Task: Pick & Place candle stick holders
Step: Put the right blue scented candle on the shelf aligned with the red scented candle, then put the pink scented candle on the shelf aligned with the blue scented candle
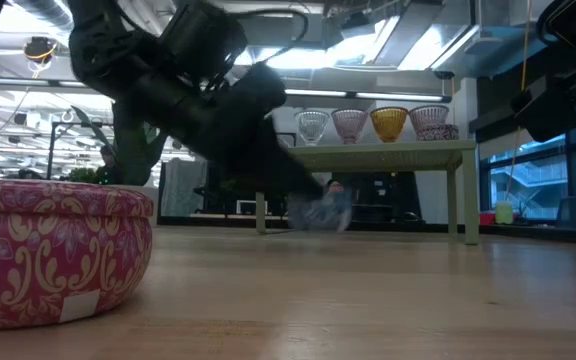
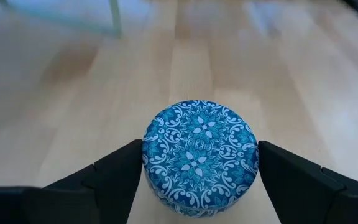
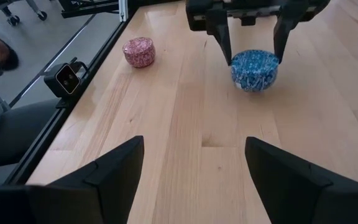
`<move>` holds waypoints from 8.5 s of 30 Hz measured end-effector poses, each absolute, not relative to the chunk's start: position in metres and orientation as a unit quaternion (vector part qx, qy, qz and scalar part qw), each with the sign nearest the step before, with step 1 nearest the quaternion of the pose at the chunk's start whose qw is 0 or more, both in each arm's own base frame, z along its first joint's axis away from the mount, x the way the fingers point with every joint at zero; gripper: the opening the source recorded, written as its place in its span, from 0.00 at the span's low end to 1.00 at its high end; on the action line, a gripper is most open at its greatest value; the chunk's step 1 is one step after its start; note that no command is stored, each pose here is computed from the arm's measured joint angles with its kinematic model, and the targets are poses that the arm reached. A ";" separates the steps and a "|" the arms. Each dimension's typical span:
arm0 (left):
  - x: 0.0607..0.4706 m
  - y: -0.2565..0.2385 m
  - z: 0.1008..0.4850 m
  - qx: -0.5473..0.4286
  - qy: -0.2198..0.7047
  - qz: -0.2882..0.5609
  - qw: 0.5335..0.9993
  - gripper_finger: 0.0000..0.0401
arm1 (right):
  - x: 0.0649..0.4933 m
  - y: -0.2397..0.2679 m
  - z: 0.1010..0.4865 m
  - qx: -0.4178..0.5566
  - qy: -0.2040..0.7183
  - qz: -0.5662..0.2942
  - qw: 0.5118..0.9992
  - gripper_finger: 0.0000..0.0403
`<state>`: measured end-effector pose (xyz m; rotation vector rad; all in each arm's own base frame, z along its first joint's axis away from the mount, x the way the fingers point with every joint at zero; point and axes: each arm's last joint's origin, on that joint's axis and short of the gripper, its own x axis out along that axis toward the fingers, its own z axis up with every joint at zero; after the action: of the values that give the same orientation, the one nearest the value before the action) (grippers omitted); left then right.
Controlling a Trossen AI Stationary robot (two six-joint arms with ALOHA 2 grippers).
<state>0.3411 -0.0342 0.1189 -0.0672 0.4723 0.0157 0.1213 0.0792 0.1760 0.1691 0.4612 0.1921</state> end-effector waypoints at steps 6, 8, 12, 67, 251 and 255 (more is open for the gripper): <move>0.366 -0.037 0.148 0.012 0.178 0.004 0.984 0.74 | 0.121 0.079 0.176 0.082 0.228 0.095 0.965 0.70; 0.376 -0.037 0.161 0.041 0.162 0.013 0.986 0.74 | 0.121 0.079 0.176 0.082 0.228 0.095 0.965 0.70; 0.396 -0.028 0.190 0.099 0.142 0.052 0.984 0.74 | 0.121 0.079 0.176 0.082 0.228 0.095 0.966 0.70; 0.453 0.097 0.221 -0.023 0.131 0.231 0.964 0.74 | 0.123 0.080 0.179 0.043 0.207 0.108 0.971 0.70; 0.393 -0.028 0.162 -0.060 0.253 0.194 0.946 0.82 | 0.128 0.083 0.199 0.060 0.108 0.124 0.985 0.70; 0.396 -0.029 0.143 -0.058 0.269 0.203 0.940 0.82 | 0.128 0.083 0.199 0.060 0.109 0.123 0.985 0.70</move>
<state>0.3955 -0.0287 0.1426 -0.1178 0.5490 0.4136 0.1283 0.0834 0.1986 0.1199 0.2194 0.2481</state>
